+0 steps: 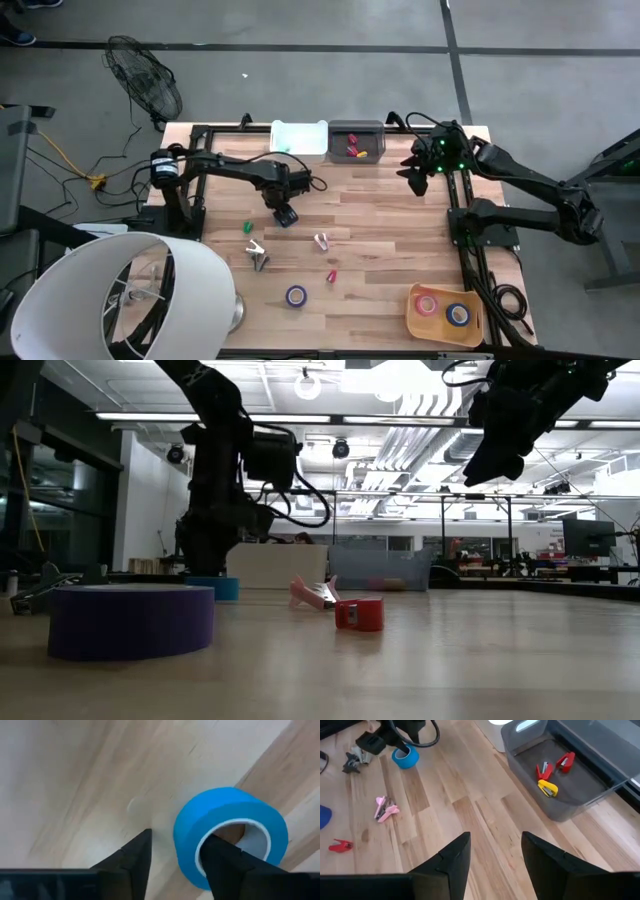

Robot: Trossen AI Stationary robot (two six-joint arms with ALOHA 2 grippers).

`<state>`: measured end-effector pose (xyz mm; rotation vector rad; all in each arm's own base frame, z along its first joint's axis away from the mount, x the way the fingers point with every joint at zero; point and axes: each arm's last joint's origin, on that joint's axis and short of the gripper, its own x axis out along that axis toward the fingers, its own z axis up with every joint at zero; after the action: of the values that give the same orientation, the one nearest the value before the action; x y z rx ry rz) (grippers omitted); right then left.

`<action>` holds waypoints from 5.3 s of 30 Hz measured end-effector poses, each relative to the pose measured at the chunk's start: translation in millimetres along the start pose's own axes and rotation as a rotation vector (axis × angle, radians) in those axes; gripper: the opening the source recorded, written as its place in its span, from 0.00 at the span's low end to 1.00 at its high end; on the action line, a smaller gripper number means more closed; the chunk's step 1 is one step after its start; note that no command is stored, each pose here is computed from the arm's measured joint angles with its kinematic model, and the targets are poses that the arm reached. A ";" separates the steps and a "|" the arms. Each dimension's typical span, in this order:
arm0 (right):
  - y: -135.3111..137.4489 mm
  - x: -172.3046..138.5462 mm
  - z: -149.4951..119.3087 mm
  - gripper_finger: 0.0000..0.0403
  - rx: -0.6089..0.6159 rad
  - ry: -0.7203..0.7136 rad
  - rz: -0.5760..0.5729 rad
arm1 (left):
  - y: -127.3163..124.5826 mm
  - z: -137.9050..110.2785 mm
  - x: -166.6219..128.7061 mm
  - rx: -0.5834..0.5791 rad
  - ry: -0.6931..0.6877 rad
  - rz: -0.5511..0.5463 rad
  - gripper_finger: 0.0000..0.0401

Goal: Pick and place Stapler, Stapler remover, tape
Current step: Put the light blue tape into the yellow bin

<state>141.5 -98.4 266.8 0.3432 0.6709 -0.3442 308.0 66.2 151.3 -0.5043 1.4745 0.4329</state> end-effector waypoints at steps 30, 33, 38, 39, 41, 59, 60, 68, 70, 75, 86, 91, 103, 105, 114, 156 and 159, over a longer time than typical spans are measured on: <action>1.5 -0.4 6.7 0.41 -0.055 -0.067 0.051 | -22.5 57.4 -69.6 0.216 -0.380 0.020 0.09; 4.4 -1.3 13.8 0.41 -0.085 -0.140 0.141 | -28.3 74.4 -99.4 0.271 -0.546 0.057 0.09; 9.3 -4.4 24.8 0.41 -0.180 -0.257 0.271 | -33.7 93.5 -146.4 0.338 -0.780 0.102 0.09; 9.9 -5.0 26.8 0.41 -0.197 -0.279 0.282 | -34.6 95.8 -154.1 0.348 -0.819 0.118 0.09; 10.7 -6.7 31.7 0.41 -0.230 -0.331 0.290 | -36.3 99.6 -166.7 0.379 -0.884 0.137 0.09; 10.2 -2.9 54.7 0.41 -0.338 -0.530 0.301 | -46.5 116.6 -217.1 0.422 -1.328 0.102 0.09; 10.3 -3.2 56.3 0.41 -0.347 -0.547 0.300 | -46.6 116.7 -217.4 0.422 -1.331 0.099 0.09; 9.4 2.2 63.4 0.41 -0.382 -0.598 0.325 | -47.3 116.8 -219.1 0.406 -1.348 0.062 0.11; 8.9 4.9 64.6 0.41 -0.387 -0.601 0.334 | -47.5 117.1 -220.1 0.405 -1.358 0.059 0.11; 11.8 5.8 67.4 0.39 -0.402 -0.623 0.402 | -47.6 117.1 -221.1 0.404 -1.368 0.057 0.10; 23.2 8.7 68.7 0.20 -0.424 -0.640 0.418 | -48.3 116.7 -221.4 0.412 -1.370 0.051 0.10; 23.7 8.6 68.6 0.09 -0.418 -0.636 0.433 | -48.7 116.6 -221.3 0.419 -1.369 0.041 0.10; 23.9 9.2 67.3 0.08 -0.361 -0.605 0.467 | -48.6 116.7 -221.4 0.479 -1.371 0.068 0.40; 23.6 9.7 66.8 0.08 -0.354 -0.599 0.463 | -48.7 116.7 -221.4 0.483 -1.371 0.067 0.46; 20.8 13.3 63.0 0.08 -0.314 -0.551 0.416 | -43.2 101.8 -221.4 0.536 -1.228 0.087 0.58; 81.2 -70.4 15.1 0.08 -0.098 0.642 0.149 | -19.8 53.1 -206.2 0.587 -0.701 0.237 0.58; 91.4 -72.8 9.5 0.08 -0.118 0.684 0.169 | -19.8 52.8 -205.9 0.608 -0.694 0.239 0.58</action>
<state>131.3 -6.8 339.1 0.4037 1.3166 -0.0135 351.3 86.0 359.4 0.2959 0.9134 0.2790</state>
